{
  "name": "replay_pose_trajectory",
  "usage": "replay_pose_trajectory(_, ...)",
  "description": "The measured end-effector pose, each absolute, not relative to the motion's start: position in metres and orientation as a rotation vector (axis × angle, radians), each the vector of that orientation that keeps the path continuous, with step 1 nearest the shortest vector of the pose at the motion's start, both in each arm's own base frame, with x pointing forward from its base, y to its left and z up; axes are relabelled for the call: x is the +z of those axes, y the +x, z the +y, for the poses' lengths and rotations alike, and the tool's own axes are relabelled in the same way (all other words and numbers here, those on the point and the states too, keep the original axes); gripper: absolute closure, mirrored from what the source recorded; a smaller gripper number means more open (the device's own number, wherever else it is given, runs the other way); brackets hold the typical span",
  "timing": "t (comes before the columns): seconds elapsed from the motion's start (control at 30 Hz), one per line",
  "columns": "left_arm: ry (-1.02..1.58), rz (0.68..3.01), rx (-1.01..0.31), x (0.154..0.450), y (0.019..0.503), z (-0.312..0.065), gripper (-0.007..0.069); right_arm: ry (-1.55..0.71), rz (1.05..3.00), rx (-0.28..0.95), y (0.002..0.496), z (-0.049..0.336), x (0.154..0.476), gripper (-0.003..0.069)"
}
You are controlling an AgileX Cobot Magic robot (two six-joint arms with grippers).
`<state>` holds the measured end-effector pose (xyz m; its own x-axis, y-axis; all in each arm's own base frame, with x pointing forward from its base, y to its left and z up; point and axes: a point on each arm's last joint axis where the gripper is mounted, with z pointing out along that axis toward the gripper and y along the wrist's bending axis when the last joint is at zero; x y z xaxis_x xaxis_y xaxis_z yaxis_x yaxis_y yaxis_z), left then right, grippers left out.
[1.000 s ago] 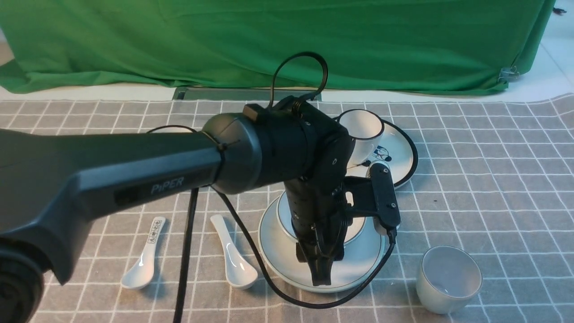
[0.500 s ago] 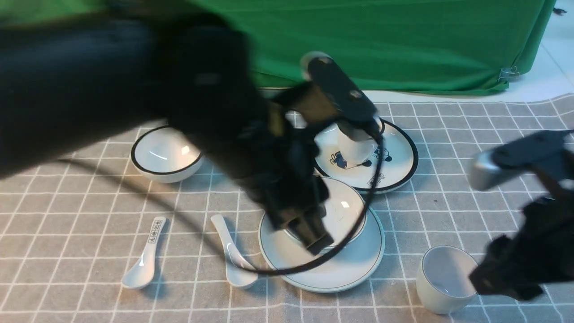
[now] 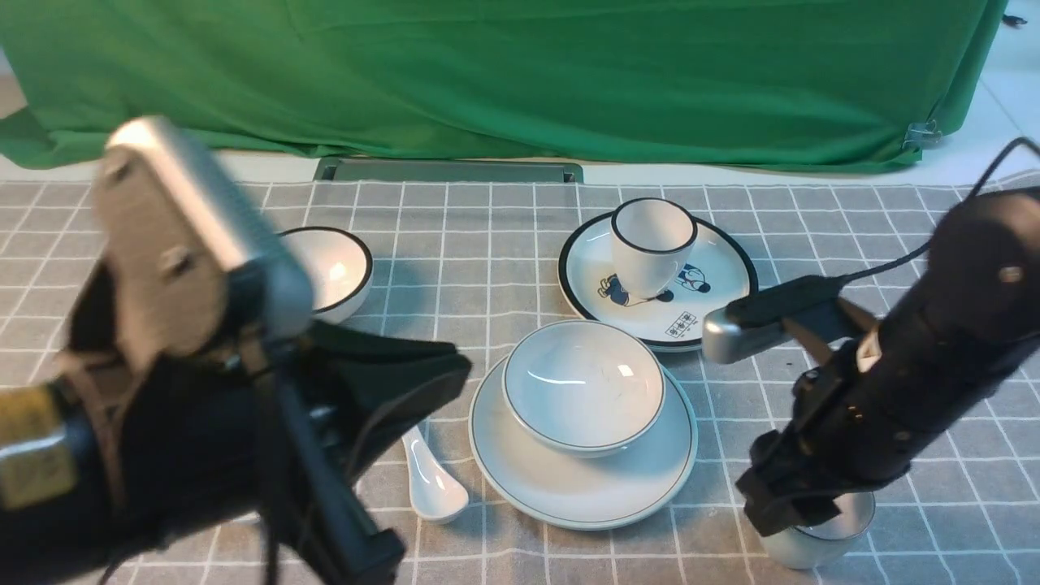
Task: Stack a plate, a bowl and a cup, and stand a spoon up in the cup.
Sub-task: Use the right arm to grab a blue teacup
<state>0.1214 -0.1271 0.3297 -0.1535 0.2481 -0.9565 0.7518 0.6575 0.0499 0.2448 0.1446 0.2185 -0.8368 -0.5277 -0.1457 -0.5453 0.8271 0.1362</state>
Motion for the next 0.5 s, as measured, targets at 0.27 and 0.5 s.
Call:
replay_pose_trajectory(0.27, 0.78, 1.684, -0.55, 0.325, 0.116, -0.121, 0.0615, -0.912, 2.998, 0.21, 0.252, 0.147, 0.189, 0.0436)
replay_pose_trajectory(0.5, 0.78, 1.683, -0.55, 0.325, 0.116, -0.121, 0.0615, -0.988, 2.969, 0.212, 0.246, 0.154, 0.213, 0.0578)
